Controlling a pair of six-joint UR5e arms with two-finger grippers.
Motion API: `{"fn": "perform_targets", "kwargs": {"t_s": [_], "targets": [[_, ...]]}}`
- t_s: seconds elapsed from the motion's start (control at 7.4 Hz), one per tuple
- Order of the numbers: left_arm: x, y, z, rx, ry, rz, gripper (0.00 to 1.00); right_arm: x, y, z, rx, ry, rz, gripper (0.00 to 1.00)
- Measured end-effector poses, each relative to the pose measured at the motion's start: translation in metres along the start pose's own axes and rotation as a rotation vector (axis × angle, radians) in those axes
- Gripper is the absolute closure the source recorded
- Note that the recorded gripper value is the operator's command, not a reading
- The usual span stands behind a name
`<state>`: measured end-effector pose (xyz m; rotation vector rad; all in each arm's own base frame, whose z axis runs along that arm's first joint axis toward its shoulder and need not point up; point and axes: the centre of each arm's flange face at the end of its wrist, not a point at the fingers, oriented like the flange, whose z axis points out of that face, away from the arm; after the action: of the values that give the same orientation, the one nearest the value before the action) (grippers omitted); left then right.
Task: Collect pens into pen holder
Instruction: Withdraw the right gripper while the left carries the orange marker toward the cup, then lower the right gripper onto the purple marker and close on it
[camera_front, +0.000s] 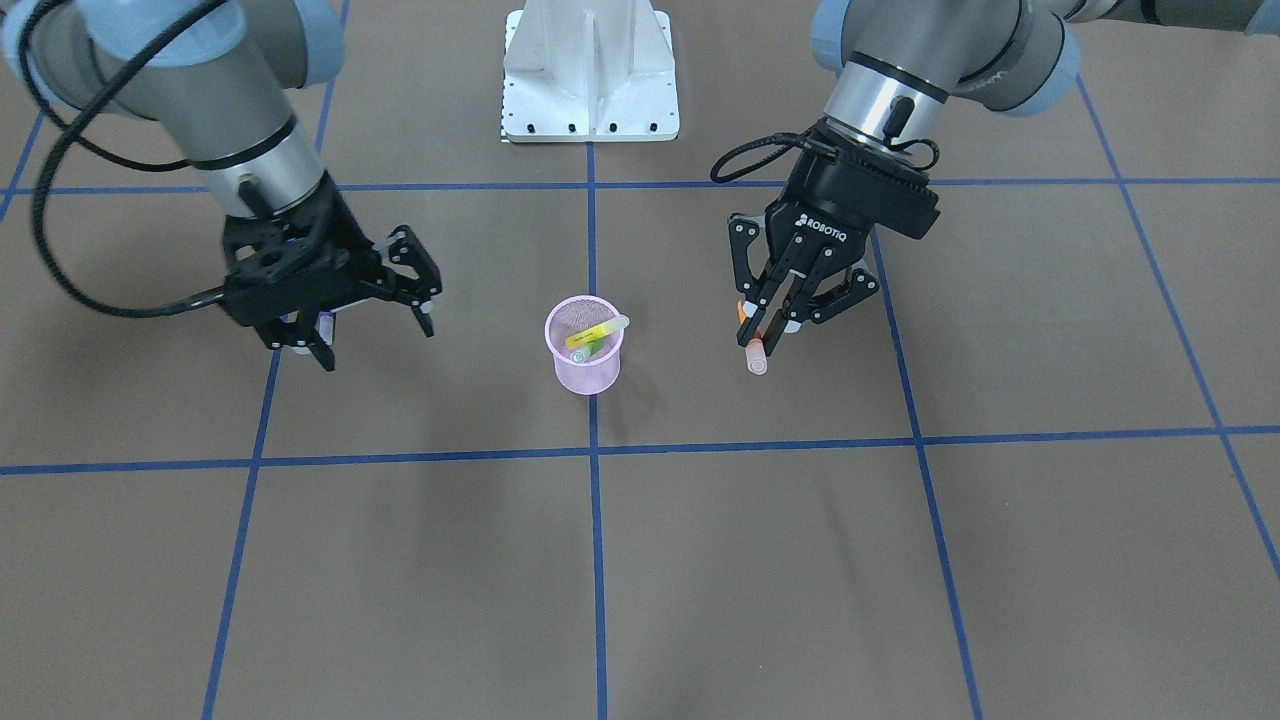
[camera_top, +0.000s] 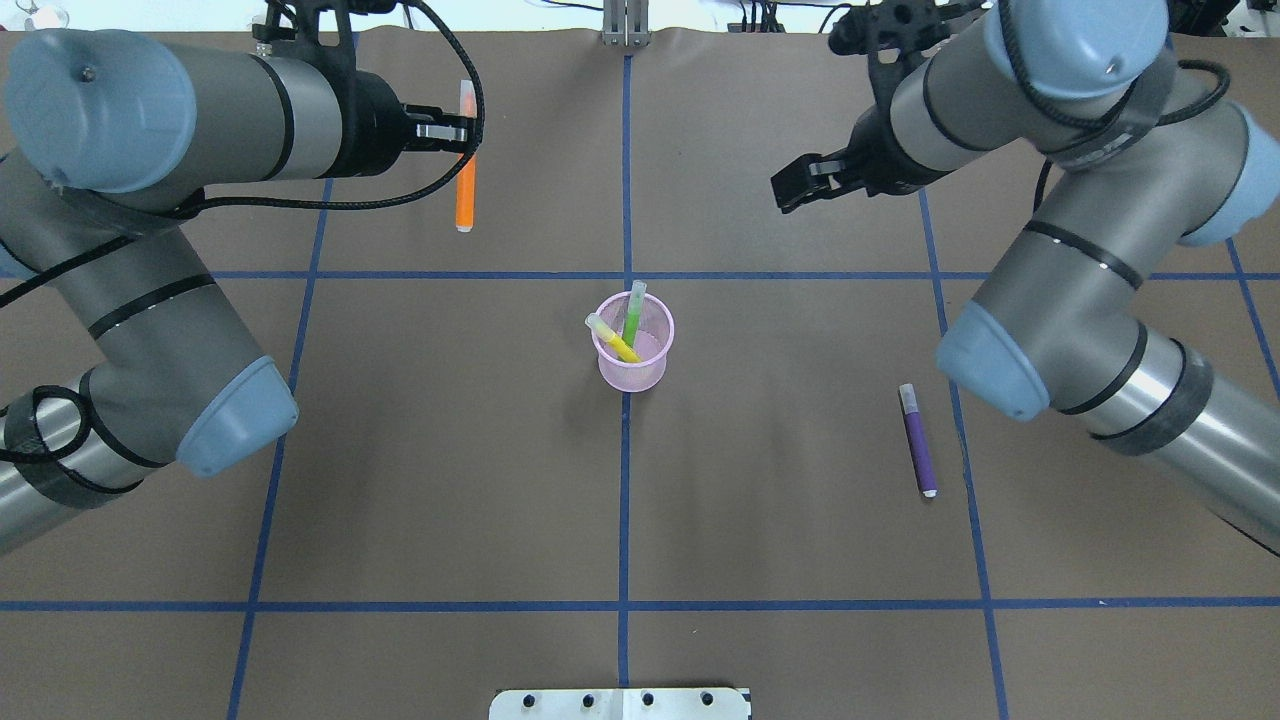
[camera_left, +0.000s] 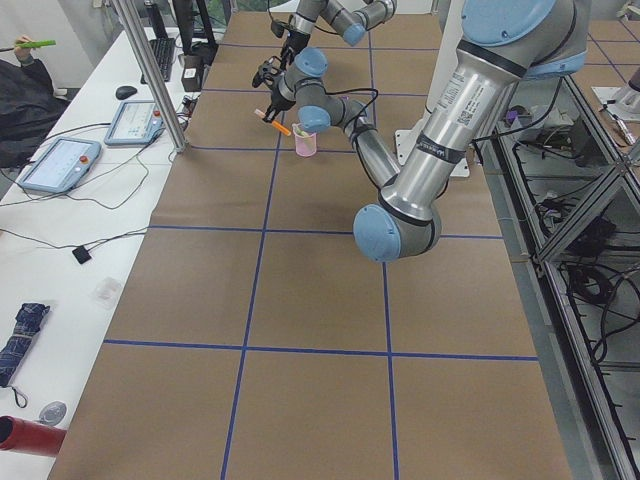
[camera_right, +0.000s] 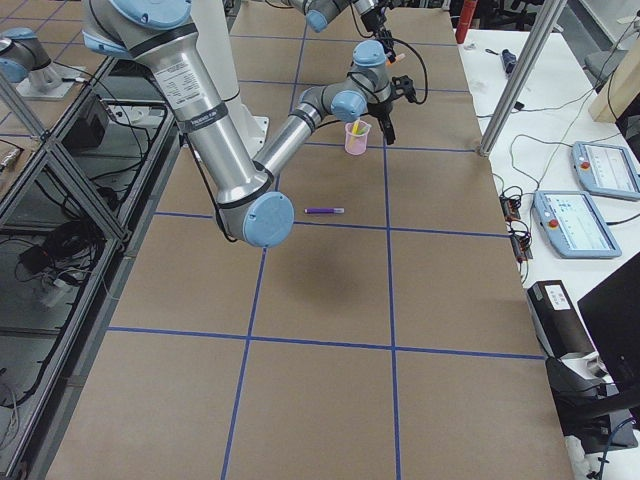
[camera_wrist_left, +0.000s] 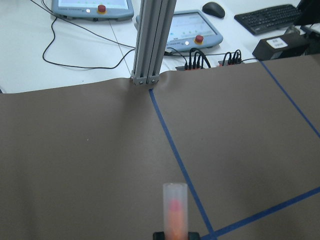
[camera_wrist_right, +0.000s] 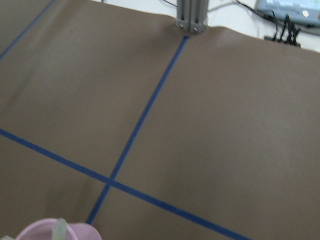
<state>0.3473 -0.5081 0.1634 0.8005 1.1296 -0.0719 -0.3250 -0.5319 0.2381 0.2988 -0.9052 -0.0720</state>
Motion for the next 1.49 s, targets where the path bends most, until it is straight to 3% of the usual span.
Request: {"fn": "perform_targets", "kwargs": {"t_s": [0.27,0.68,0.95,1.22,1.49], "targets": [[0.015,0.008,-0.003,0.108,0.055,-0.059,1.0,0.062,0.011,0.012,-0.108,0.057,0.144,0.02],[0.069,0.051,0.007,0.217,0.149,-0.13,1.0,0.116,0.045,0.044,-0.194,0.122,0.214,0.01],[0.088,0.083,0.032,0.267,0.173,-0.156,1.0,0.098,0.068,0.069,-0.235,0.115,0.194,0.01],[0.085,0.11,0.076,0.312,0.187,-0.174,1.0,0.072,0.086,0.095,-0.239,0.075,0.233,0.01],[0.081,0.117,0.091,0.329,0.201,-0.18,1.0,0.067,0.093,0.109,-0.238,0.054,0.248,0.01]]}}
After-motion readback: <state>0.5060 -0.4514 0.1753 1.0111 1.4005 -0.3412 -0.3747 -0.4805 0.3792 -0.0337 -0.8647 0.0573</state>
